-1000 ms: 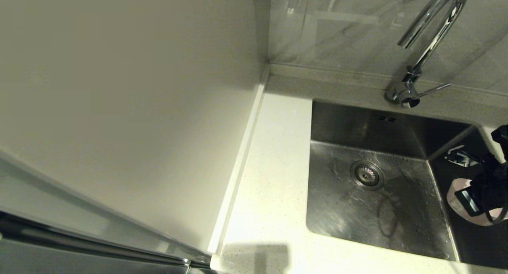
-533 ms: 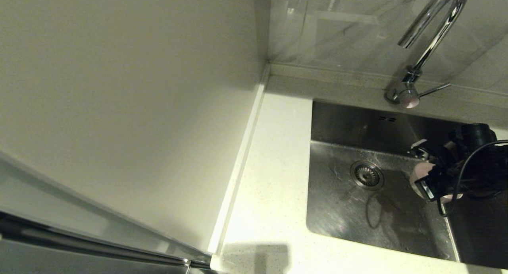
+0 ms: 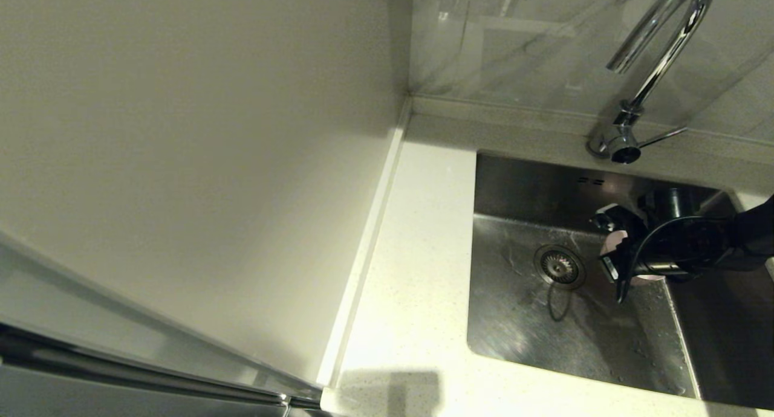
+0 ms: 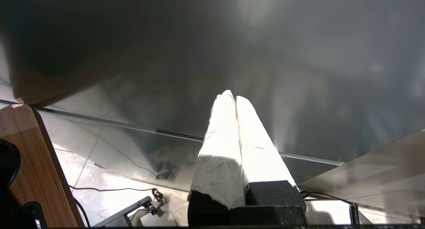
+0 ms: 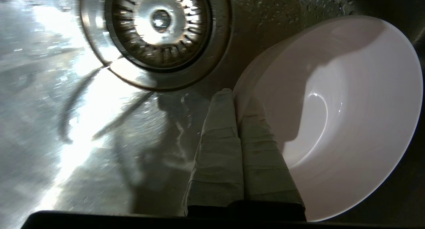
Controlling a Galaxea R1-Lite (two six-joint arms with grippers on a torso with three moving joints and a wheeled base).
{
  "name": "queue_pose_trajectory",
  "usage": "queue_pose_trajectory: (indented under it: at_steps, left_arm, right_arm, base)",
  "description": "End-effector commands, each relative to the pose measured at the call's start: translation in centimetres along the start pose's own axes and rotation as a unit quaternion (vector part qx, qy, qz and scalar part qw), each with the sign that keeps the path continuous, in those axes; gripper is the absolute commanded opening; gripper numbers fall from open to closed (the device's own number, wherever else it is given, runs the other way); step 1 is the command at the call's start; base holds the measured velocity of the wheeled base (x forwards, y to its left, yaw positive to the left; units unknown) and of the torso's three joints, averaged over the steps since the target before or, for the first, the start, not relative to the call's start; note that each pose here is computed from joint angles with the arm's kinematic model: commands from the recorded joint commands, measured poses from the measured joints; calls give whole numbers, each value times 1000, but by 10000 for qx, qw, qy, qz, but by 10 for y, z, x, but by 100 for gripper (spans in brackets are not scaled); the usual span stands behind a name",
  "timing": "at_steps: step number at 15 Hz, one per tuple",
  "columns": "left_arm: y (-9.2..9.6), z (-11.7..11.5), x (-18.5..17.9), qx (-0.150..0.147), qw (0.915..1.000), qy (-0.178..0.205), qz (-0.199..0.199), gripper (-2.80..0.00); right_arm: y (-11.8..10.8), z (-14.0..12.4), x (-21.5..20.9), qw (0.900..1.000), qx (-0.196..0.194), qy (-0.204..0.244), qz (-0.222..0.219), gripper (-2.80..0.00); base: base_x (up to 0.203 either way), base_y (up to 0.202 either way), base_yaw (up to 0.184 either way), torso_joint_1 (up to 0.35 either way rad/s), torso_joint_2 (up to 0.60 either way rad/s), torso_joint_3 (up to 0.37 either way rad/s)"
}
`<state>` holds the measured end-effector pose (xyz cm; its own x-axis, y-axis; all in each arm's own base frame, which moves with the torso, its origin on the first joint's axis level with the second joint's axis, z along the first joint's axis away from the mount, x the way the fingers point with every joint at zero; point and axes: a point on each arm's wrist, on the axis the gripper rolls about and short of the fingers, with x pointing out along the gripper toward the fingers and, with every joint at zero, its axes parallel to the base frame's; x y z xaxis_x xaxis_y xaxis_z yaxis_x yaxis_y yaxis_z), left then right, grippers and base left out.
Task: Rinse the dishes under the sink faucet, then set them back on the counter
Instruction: Put a bowl into the sink
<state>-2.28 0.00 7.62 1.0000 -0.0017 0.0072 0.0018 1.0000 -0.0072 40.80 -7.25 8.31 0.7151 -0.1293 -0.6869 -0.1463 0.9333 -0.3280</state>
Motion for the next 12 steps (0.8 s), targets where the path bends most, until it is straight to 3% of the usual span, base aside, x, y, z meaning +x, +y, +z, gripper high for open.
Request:
queue_pose_trajectory:
  at_steps: [1, 6, 12]
  left_arm:
    - [0, -1, 0, -2, 10000, 13, 1, -280]
    - [0, -1, 0, -2, 10000, 8, 1, -280]
    - [0, -1, 0, -2, 10000, 13, 1, -280]
  right_arm:
    - [-1, -8, 25, 9999, 25, 162, 21, -280]
    - [-8, -5, 53, 9988, 49, 279, -408, -280]
    - [-11, -1, 75, 9986, 54, 183, -490, -280]
  base:
    - [0, 0, 0, 0, 0, 0]
    - [0, 0, 0, 0, 0, 0]
    - [0, 0, 0, 0, 0, 0]
